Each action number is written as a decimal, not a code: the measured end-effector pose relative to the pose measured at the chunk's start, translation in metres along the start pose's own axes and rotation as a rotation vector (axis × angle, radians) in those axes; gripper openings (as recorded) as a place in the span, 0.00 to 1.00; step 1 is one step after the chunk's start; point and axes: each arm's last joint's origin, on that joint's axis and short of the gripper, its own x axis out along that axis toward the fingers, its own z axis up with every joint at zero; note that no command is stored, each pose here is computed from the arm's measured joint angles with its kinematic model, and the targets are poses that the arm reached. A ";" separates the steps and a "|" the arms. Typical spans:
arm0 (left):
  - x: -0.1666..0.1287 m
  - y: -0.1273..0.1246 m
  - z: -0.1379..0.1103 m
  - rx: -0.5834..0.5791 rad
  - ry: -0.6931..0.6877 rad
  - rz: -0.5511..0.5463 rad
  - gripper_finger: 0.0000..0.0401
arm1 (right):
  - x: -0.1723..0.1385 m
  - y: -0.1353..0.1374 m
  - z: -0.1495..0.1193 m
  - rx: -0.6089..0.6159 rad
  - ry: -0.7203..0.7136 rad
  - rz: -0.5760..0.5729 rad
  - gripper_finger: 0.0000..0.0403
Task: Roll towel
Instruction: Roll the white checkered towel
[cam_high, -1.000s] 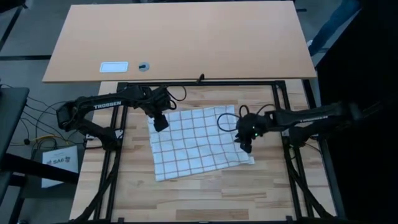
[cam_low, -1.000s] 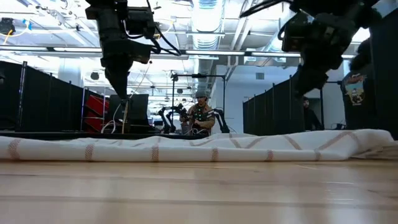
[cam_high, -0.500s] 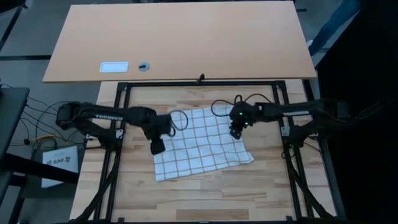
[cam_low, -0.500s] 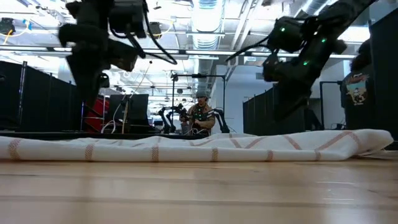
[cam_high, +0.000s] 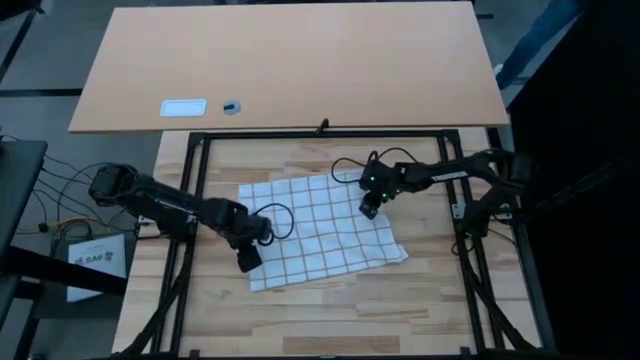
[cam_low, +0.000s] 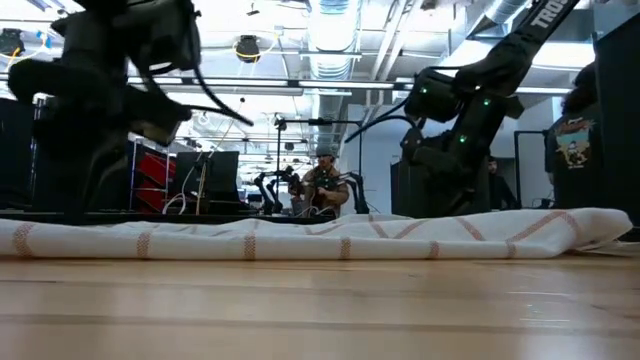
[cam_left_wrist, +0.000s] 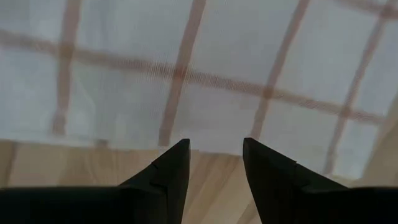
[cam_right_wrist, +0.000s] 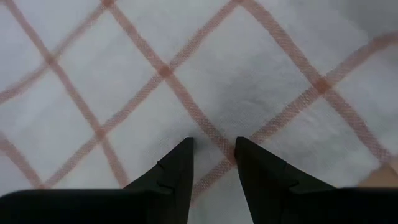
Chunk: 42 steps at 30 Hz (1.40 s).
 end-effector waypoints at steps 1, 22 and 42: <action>0.003 0.000 -0.003 -0.003 0.005 0.002 0.33 | 0.001 -0.002 0.000 0.004 0.006 -0.004 0.27; -0.038 -0.006 0.012 0.021 -0.240 0.061 0.33 | -0.059 0.010 0.014 -0.114 -0.041 0.153 0.27; 0.033 -0.027 0.033 0.045 -0.166 0.017 0.33 | 0.007 -0.024 0.021 -0.049 0.045 -0.075 0.27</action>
